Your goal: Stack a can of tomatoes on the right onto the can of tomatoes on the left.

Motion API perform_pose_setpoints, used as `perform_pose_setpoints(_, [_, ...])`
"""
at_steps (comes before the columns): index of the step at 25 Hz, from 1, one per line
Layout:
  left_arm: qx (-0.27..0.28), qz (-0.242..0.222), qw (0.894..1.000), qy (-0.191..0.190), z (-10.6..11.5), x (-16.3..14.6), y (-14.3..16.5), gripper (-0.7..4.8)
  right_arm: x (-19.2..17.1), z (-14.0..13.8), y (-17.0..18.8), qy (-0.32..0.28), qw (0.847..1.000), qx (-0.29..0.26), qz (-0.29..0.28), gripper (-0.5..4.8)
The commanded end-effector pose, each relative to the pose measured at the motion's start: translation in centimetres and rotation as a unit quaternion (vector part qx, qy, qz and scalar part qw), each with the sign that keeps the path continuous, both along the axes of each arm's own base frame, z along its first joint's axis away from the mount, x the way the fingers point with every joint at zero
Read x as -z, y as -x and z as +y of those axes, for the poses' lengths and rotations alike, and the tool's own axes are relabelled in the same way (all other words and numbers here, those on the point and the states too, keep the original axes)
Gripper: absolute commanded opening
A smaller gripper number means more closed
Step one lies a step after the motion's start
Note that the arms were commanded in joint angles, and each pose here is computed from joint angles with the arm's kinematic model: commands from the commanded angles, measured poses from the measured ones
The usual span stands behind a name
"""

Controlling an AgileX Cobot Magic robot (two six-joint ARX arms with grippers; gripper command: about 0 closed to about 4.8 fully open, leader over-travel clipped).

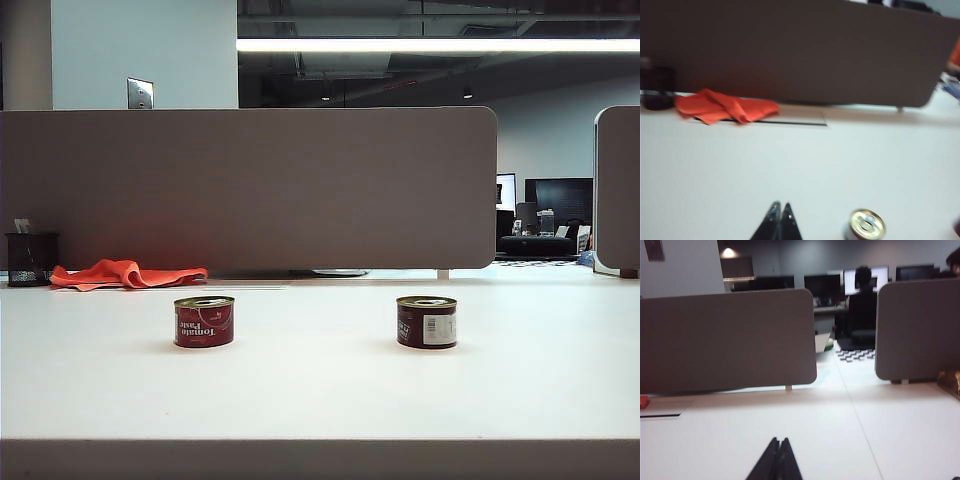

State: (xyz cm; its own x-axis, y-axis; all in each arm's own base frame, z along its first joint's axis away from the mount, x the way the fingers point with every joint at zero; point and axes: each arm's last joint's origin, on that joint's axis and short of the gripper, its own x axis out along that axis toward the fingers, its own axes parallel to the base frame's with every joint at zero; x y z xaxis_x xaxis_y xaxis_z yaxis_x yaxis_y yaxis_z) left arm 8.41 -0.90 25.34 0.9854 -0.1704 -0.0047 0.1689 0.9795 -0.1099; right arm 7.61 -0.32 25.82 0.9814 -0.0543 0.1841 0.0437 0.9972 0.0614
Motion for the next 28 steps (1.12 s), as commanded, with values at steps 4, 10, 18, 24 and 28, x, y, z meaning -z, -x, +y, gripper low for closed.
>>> perform_pose_setpoints(4, [0.138, 0.069, 0.988, -0.01, -0.9, -3.3, -1.8, -0.05, -3.8, 0.4, 0.1, 0.006, 0.998, -0.038, 0.046, -0.04])
perform_pose_setpoints(10, [0.194, 0.107, 0.975, -0.029, -1.5, -6.0, -4.1, -0.05, -5.4, 1.0, -2.1, 0.01, 0.989, -0.108, 0.102, -0.04])
perform_pose_setpoints(18, [0.156, 0.125, 0.978, -0.066, -2.7, -6.5, -6.7, 1.41, -6.9, 3.4, -7.7, 0.02, 0.943, -0.172, 0.286, -0.04])
perform_pose_setpoints(24, [0.183, 0.17, 0.966, -0.074, -3.9, -6.7, -8.8, 2.17, -6.4, 6.0, -12.7, 0.069, 0.913, -0.188, 0.355, -0.04])
perform_pose_setpoints(28, [0.181, 0.18, 0.964, -0.076, -4.0, -7.2, -9.2, 2.47, -5.1, 7.5, -14.9, 0.11, 0.891, -0.21, 0.387, 0.26])
